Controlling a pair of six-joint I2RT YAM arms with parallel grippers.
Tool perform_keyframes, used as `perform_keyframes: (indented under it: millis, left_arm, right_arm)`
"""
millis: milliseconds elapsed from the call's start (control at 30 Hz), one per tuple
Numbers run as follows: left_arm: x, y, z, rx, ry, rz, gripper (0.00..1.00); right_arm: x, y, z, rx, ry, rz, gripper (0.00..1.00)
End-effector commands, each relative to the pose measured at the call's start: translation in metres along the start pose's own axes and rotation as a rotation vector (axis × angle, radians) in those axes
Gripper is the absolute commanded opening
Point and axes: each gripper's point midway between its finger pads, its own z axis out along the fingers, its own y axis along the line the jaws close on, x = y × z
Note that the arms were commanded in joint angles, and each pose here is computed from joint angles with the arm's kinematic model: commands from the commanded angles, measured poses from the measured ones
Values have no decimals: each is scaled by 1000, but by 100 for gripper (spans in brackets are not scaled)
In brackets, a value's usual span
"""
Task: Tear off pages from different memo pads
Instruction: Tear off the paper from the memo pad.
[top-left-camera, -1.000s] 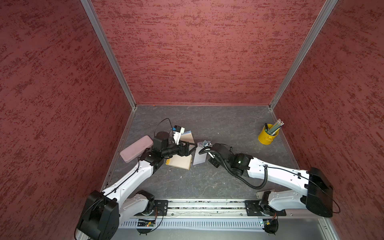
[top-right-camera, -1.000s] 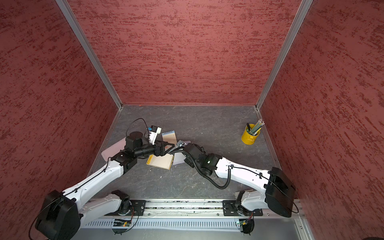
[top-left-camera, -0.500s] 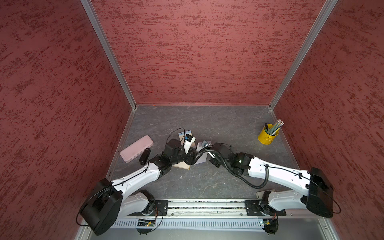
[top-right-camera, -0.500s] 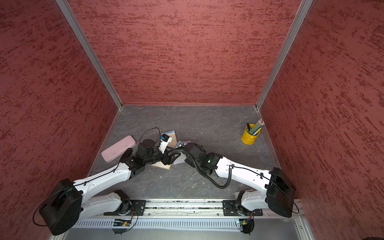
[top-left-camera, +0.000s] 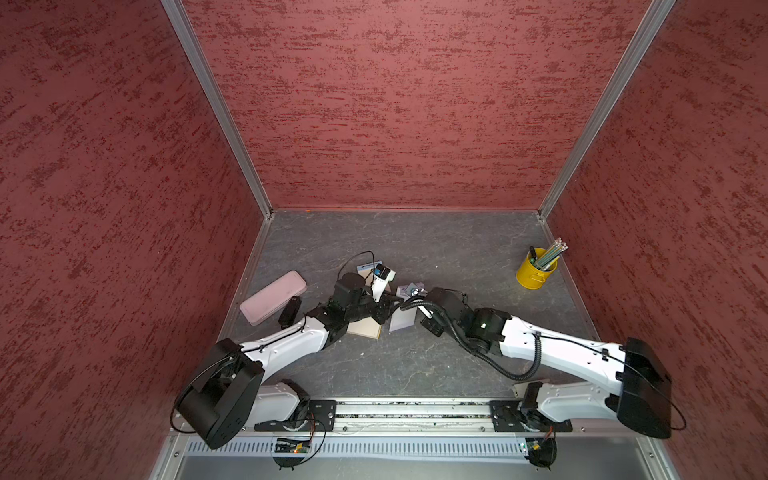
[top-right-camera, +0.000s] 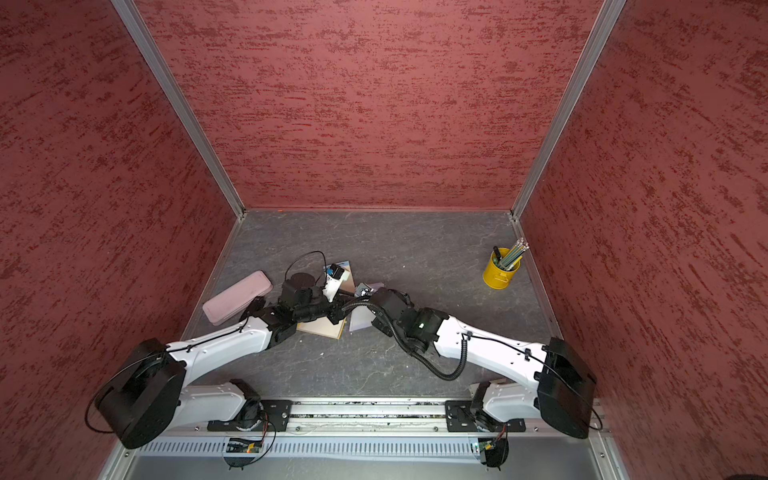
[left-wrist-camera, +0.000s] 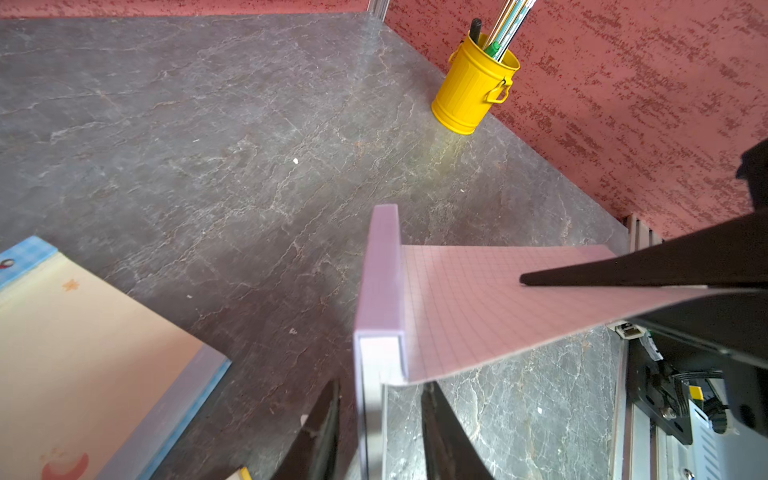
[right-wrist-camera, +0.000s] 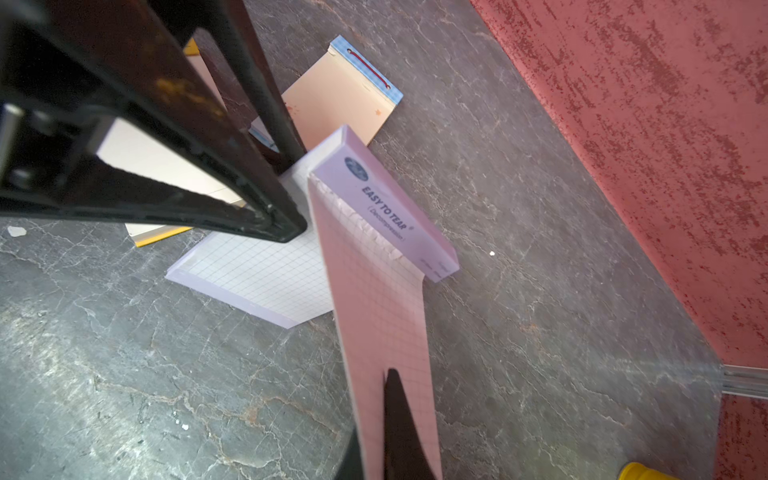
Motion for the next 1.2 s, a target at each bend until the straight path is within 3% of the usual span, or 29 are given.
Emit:
perform_keyframes:
  millis: [0, 300, 867, 1167]
  left_arm:
    - [-14, -5, 2, 31, -32, 21, 26]
    - [-16, 2, -1, 10, -18, -19, 0]
    - [-36, 30, -43, -15, -86, -248, 0]
    - [-42, 18, -51, 35, -98, -220, 0]
  right_arm:
    - [-13, -4, -7, 4, -64, 28, 0]
    - [-19, -20, -14, 18, -102, 135, 0]
    - [-7, -57, -12, 28, -120, 340, 0]
    - [-4, -63, -9, -8, -121, 408, 0]
